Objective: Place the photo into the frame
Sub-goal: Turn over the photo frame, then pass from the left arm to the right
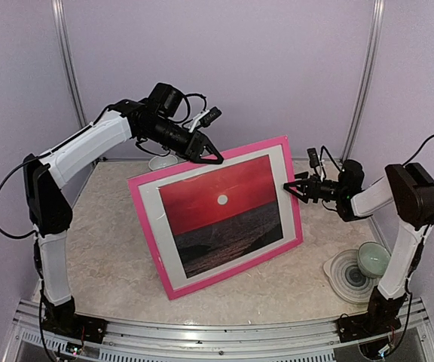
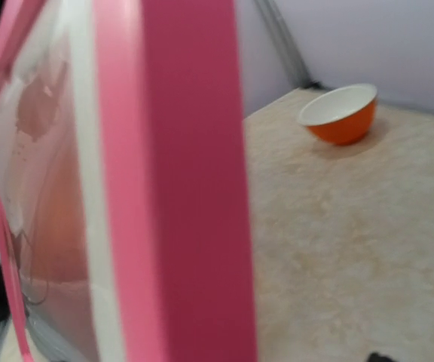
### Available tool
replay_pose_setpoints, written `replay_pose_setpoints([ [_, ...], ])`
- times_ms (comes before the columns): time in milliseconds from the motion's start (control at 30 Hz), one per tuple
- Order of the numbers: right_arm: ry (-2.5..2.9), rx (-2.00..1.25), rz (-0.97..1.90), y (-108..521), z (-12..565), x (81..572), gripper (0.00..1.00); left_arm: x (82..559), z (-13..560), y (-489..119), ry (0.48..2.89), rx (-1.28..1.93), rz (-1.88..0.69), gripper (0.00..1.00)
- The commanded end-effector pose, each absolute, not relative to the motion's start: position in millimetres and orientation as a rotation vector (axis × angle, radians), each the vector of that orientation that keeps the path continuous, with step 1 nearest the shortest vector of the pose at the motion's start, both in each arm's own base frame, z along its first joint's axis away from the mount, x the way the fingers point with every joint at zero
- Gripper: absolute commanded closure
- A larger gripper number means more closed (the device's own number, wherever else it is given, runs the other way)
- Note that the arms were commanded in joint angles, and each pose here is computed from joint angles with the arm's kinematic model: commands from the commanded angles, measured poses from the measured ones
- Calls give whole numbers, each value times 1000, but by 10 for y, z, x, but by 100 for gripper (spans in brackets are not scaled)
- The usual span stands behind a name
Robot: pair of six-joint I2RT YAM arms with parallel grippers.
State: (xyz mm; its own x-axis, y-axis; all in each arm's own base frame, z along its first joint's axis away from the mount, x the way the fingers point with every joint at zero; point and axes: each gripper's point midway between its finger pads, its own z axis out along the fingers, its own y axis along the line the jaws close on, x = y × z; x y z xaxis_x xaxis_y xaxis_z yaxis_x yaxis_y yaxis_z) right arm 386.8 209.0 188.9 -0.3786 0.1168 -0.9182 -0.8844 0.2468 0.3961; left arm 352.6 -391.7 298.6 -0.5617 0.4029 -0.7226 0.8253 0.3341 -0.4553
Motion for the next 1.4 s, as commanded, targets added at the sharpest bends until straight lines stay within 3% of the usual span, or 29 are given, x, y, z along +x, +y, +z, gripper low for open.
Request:
replay_pose_setpoints([
  [0,1505,-841,1440,2155,1924,3776,23,3603,3049,-4036,2006,1130,-1179,100],
  [433,1601,-783,1561,2160,1758,3642,50,4091,2728,-3916,2056,1041,-1120,100],
  [767,1603,-793,1700,2144,1651,3554,62,4303,2481,-3806,2084,1026,-1114,100],
  [1067,1646,-753,1761,2137,1558,3594,82,4486,2277,-3734,2110,993,-1104,99],
  [1167,1658,-749,1773,2141,1536,3611,88,4549,2198,-3730,2116,980,-1111,89],
  [1367,1675,-732,1789,2143,1486,3637,94,4679,2052,-3684,2135,928,-1170,54],
])
